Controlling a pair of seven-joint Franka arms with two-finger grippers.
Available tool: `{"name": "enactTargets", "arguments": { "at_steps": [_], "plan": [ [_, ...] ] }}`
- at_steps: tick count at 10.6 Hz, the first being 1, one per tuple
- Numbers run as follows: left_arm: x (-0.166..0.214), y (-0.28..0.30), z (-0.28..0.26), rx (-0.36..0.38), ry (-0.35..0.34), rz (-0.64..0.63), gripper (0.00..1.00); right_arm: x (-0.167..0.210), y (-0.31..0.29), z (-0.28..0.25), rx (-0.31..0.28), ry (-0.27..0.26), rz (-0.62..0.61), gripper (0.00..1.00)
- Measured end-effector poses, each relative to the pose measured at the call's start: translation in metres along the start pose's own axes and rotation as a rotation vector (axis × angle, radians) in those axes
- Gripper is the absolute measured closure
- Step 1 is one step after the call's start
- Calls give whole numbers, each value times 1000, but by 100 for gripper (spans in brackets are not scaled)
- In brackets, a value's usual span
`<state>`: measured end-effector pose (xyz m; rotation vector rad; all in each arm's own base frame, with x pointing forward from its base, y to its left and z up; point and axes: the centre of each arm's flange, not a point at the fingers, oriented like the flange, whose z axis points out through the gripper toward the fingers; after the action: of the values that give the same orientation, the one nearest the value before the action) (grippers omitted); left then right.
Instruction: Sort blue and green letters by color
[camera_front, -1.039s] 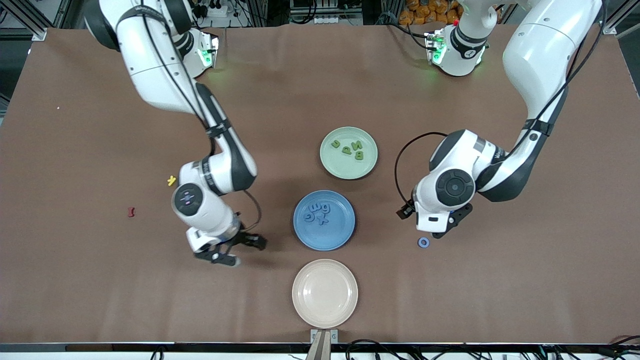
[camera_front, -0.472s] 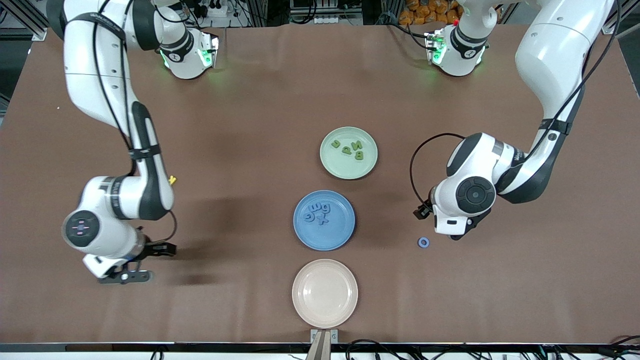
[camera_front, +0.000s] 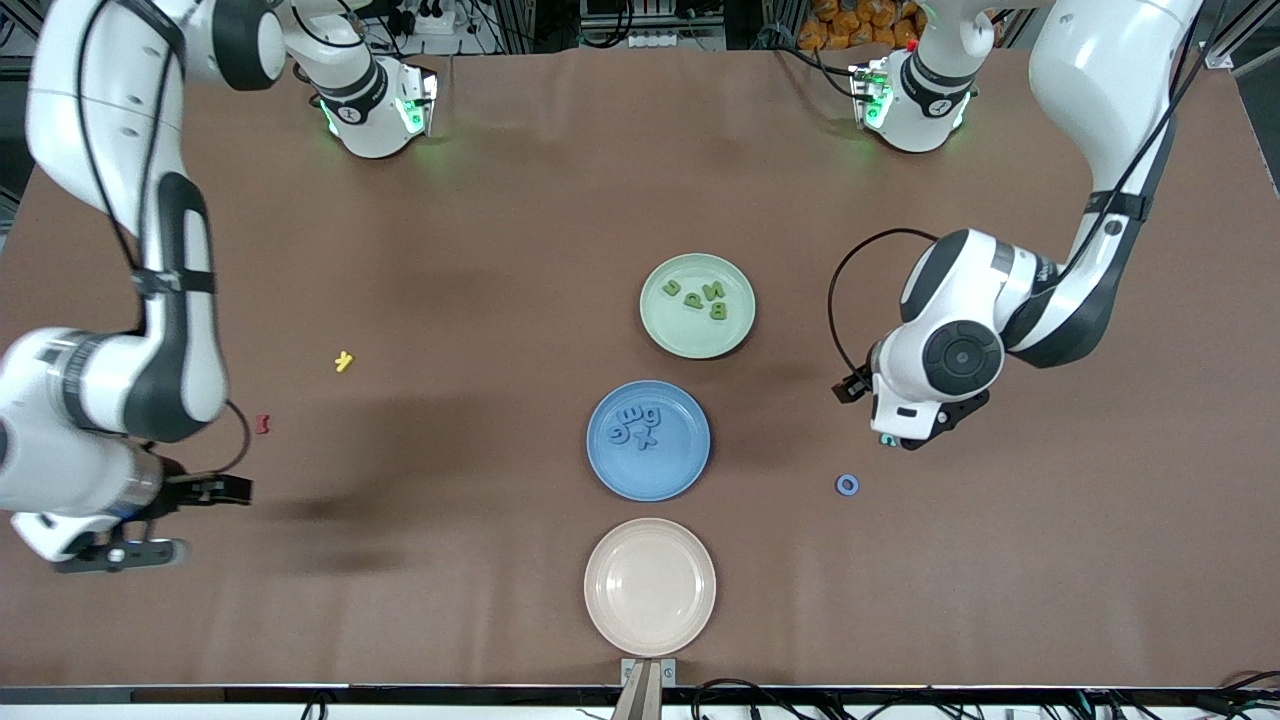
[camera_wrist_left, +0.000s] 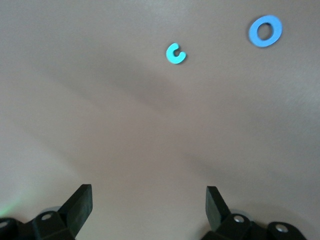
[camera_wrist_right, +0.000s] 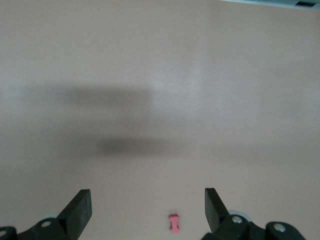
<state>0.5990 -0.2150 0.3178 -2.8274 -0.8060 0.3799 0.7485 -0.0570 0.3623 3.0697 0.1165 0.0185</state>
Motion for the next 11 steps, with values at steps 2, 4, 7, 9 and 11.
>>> {"name": "enactTargets", "arguments": {
  "at_steps": [2, 4, 7, 9, 11],
  "plan": [
    [-5, -24, -11, -19, -24, 63, 0, -14, 20, -65, 20, 28, 21, 0],
    [-12, -47, -24, -35, -26, 111, 0, -42, 31, -123, 58, -14, 38, 0],
    [-11, -80, -54, -88, -4, 206, 0, -82, 49, -190, 87, -34, 67, 0],
    [-5, -104, -80, -115, 41, 227, 0, -107, 54, -225, 111, -50, 96, 0],
    [4, -133, -111, -146, 99, 259, 0, -129, 51, -257, 131, -37, 173, 0]
  ]
}}
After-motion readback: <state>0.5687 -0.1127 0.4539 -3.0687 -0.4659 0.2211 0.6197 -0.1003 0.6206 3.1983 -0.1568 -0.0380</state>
